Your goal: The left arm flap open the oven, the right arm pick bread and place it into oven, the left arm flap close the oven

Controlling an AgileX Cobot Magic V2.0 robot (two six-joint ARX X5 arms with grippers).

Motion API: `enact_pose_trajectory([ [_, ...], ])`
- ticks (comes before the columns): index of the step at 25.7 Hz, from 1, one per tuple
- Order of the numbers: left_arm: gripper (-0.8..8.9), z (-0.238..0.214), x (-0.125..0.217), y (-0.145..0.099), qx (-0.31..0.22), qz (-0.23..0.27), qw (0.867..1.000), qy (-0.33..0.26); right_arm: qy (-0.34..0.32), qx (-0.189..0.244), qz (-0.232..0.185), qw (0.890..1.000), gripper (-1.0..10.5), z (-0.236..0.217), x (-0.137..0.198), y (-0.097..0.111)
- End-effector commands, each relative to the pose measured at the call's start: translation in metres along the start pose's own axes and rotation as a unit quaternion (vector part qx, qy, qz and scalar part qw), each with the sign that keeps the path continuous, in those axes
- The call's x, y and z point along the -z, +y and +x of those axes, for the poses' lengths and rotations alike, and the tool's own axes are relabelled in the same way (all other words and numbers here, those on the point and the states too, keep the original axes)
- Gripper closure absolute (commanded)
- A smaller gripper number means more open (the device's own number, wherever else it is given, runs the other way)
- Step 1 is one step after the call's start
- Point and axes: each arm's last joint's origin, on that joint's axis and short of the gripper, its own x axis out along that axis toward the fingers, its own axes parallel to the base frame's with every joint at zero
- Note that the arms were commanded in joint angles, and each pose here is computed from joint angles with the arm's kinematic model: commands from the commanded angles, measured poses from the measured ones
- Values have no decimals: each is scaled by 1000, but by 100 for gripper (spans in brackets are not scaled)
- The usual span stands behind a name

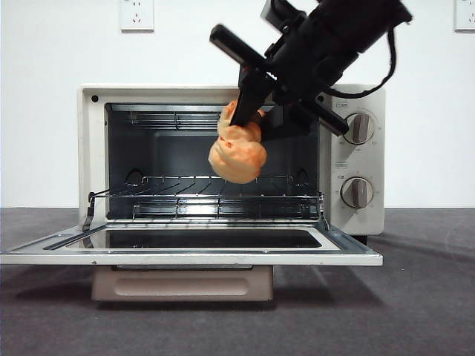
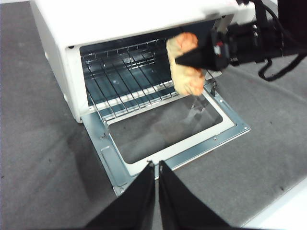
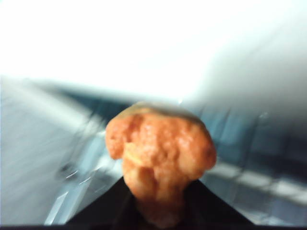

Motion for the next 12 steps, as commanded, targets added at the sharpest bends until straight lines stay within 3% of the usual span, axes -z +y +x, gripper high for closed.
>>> enact_pose_trajectory([
  [1,794,-3,-3,-1,3,-2,1000,-5,-5,27,7,1000,875,8,-7,1],
  [12,794,-3,-4,-1,4,-3,1000,-8,-34,75,13,996,873,10,-20,-10],
])
